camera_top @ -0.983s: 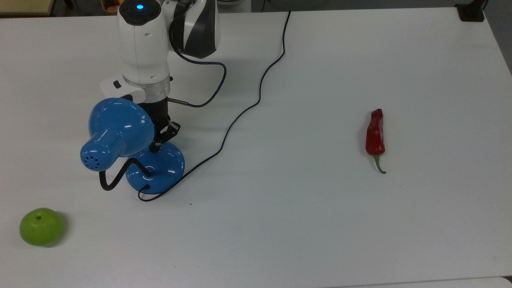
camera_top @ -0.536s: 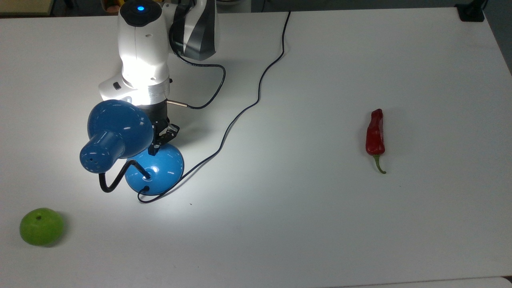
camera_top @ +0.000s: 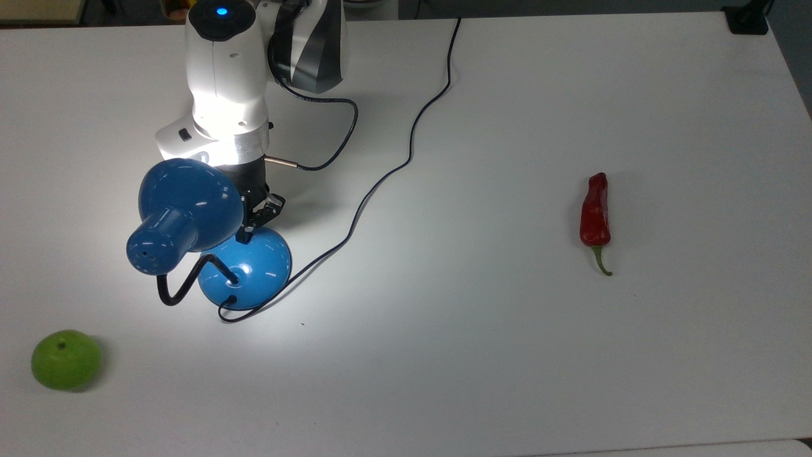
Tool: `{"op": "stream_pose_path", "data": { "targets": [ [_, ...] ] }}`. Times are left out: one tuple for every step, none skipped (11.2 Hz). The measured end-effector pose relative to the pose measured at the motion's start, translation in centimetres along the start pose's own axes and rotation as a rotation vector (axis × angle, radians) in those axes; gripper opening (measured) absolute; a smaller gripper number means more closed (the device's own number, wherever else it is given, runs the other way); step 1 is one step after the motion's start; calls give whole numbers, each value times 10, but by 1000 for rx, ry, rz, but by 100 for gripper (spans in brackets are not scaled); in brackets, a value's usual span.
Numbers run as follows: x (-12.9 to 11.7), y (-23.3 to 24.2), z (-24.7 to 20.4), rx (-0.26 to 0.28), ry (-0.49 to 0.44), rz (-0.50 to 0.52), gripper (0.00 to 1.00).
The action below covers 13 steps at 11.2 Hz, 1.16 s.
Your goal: Turn on desk lamp
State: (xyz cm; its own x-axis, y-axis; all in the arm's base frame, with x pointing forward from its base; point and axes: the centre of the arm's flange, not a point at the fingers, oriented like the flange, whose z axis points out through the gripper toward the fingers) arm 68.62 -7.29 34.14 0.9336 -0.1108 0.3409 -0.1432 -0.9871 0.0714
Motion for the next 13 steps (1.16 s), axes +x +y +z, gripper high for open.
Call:
{"op": "stream_pose_path", "data": {
  "targets": [
    [0,-3,-10,-1,-32,-3,1],
    [0,-7,-25,0,-73,-9,1],
    [-1,-14,-43,2,-115,-19,1],
    [-6,-24,-63,5,-168,-34,1],
    [-11,-33,-81,6,-218,-49,1],
    [-18,-44,-100,8,-267,-68,1],
    [-23,-55,-121,9,-300,-89,1],
    [-28,-65,-145,10,-318,-109,1],
    [-33,-74,-170,8,-328,-127,1],
    [-40,-85,-199,5,-332,-150,1],
    [-46,-93,-222,3,-330,-166,1],
    [-51,-97,-243,1,-324,-177,1],
    [-54,-99,-258,0,-315,-182,1]
  ]
}}
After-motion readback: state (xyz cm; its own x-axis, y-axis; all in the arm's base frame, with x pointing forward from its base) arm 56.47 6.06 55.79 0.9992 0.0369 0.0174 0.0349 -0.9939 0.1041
